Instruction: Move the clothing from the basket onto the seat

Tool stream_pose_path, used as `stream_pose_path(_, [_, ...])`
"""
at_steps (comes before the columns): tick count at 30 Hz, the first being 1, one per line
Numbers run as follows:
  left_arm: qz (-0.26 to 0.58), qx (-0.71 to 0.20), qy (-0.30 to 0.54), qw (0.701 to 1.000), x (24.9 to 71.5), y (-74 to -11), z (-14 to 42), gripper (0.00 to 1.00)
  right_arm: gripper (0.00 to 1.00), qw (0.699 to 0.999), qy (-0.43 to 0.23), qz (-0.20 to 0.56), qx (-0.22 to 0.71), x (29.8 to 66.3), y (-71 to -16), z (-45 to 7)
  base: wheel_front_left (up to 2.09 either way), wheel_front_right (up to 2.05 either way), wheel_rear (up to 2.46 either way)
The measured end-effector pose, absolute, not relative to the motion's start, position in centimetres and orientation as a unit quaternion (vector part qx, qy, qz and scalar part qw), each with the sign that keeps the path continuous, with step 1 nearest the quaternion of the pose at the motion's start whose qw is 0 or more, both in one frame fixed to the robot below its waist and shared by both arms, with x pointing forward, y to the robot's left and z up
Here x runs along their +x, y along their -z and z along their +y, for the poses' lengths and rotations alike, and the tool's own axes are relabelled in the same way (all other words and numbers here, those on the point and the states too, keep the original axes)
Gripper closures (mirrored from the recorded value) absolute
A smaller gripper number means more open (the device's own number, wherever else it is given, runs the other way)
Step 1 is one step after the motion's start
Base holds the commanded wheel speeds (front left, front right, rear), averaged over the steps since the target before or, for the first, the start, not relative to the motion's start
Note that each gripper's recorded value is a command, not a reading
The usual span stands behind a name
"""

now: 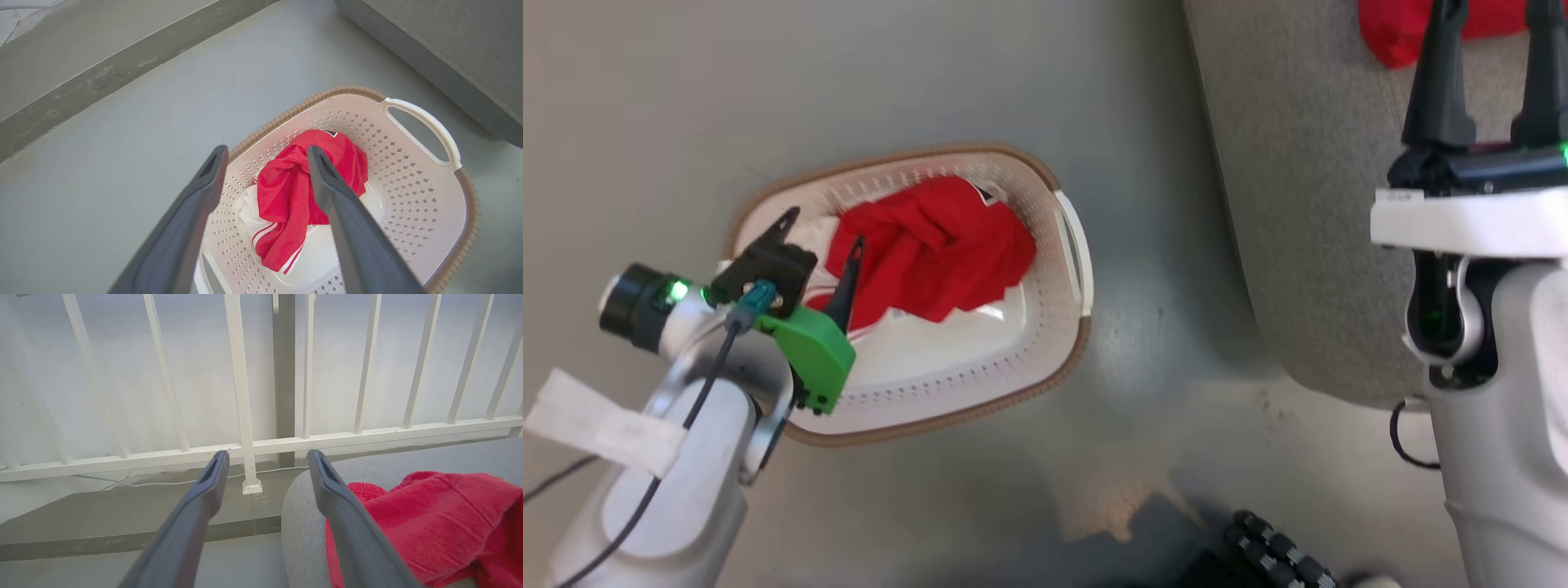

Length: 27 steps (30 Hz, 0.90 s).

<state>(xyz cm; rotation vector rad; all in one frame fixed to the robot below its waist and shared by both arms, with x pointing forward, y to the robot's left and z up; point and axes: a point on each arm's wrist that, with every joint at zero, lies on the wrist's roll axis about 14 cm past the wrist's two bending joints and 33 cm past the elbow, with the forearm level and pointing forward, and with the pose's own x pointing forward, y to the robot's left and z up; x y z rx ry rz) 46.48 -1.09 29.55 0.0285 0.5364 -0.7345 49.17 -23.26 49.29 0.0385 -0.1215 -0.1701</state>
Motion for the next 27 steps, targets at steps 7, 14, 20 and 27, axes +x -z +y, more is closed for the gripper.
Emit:
stream_pose_path(7, [0.299, 0.035, 0.396, 0.868, 46.8, -24.3, -2.8, 0.00, 0.00, 0.994, 0.084, -0.062, 0.015, 51.4, -47.9, -23.6, 0.00, 0.00, 0.00])
stream_pose_path(14, [0.326, 0.060, 0.429, 0.840, 46.2, -19.6, -3.8, 0.00, 0.00, 0.995, 0.092, -0.042, 0.002, 52.4, -45.3, -24.3, 0.00, 0.00, 0.00])
stream_pose_path(20, [0.342, 0.061, 0.454, 0.820, 45.3, -16.9, -5.2, 0.00, 0.00, 0.995, 0.095, -0.023, -0.008, 52.6, -43.6, -24.7, 0.00, 0.00, 0.00])
stream_pose_path(27, [0.336, 0.068, 0.467, 0.815, 46.0, -15.4, -6.6, 0.00, 0.00, 0.995, 0.097, -0.016, -0.024, 52.8, -43.0, -25.4, 0.00, 0.00, 0.00])
